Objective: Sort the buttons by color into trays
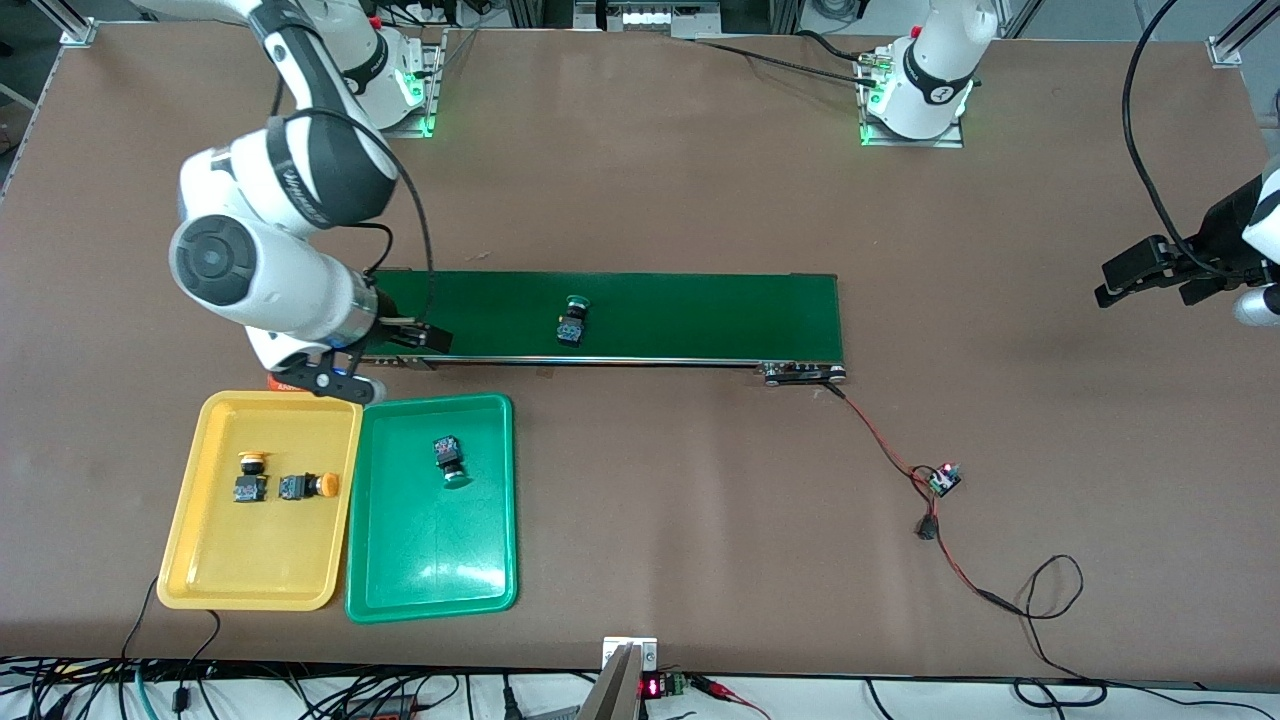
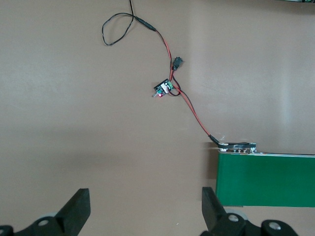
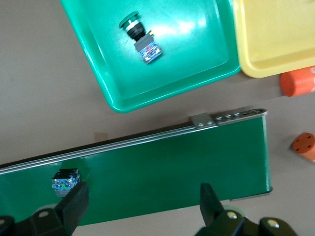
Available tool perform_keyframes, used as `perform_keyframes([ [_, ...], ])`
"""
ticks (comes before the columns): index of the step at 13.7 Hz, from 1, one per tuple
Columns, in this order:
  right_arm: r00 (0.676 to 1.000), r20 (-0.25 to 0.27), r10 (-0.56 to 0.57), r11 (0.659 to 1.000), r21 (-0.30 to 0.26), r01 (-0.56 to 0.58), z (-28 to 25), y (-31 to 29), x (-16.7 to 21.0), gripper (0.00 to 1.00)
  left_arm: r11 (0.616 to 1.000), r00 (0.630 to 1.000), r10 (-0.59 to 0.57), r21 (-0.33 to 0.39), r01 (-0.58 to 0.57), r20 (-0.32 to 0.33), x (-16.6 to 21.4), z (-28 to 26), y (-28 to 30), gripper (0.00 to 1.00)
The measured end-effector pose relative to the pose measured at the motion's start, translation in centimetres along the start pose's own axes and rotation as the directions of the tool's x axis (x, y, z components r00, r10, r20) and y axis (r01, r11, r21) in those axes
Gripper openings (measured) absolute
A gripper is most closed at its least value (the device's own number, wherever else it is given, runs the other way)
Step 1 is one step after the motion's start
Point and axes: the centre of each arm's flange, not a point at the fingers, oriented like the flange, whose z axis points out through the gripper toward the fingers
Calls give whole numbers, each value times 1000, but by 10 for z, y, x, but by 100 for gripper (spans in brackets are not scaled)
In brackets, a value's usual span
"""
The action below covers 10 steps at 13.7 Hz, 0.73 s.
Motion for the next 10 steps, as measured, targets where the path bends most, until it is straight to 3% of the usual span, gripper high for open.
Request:
perform_keyframes([
  [10,986,11,-168,984,-49,168,55,-59,-25,100,1000,1000,0,0,0,-1,0,0,0,100],
])
